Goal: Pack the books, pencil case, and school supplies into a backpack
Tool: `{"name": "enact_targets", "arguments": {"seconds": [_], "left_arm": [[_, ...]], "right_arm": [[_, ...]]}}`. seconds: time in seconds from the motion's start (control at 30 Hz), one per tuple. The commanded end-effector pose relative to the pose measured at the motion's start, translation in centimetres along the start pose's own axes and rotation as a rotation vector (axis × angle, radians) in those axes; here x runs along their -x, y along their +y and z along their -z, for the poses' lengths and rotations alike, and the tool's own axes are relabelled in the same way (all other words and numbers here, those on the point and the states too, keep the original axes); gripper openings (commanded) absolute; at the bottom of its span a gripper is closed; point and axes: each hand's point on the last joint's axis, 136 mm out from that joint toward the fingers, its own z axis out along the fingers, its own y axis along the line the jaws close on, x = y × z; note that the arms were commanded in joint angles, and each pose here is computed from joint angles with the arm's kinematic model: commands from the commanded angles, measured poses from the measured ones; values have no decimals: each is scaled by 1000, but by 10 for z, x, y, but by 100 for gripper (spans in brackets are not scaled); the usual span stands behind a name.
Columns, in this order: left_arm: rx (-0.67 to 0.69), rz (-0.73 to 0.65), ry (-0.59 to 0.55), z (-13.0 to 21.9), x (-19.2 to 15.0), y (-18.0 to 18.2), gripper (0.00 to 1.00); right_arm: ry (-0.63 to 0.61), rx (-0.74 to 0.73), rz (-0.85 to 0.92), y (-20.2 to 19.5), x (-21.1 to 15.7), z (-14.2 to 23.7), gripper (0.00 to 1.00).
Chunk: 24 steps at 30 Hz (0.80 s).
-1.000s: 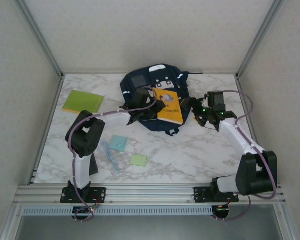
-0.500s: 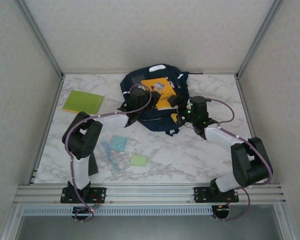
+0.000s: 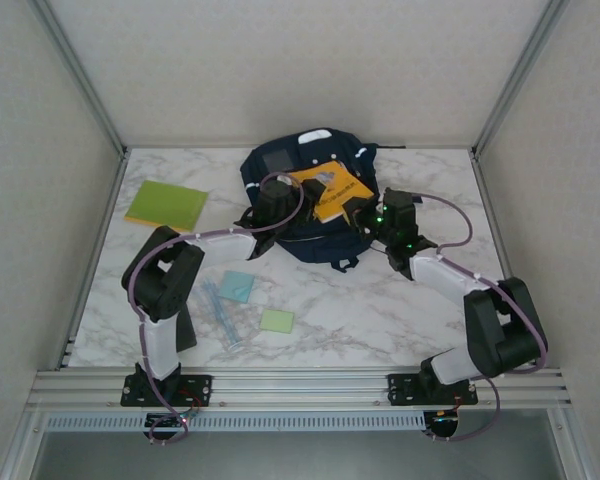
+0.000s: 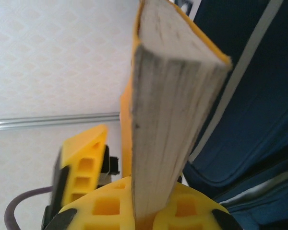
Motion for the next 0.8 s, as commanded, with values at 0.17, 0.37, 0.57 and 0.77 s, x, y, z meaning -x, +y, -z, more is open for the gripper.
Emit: {"name": "enact_targets", "arguments": {"seconds": [0.17,0.37,0.57,0.77], "left_arm": [[341,-602,115,23,3,15,75],[588,-945,261,13,17,37,67],[745,-1196,469,-2,15,78,65],[762,-1294,562,-15,5,98,72]], "right_arm": [[-186,-179,335,16,67,78,0],[-189,-333,436,-5,88,111,0],[-223,-373,438,-16,103,134,0],[-227,-347,420,-18,104,139,0]]}}
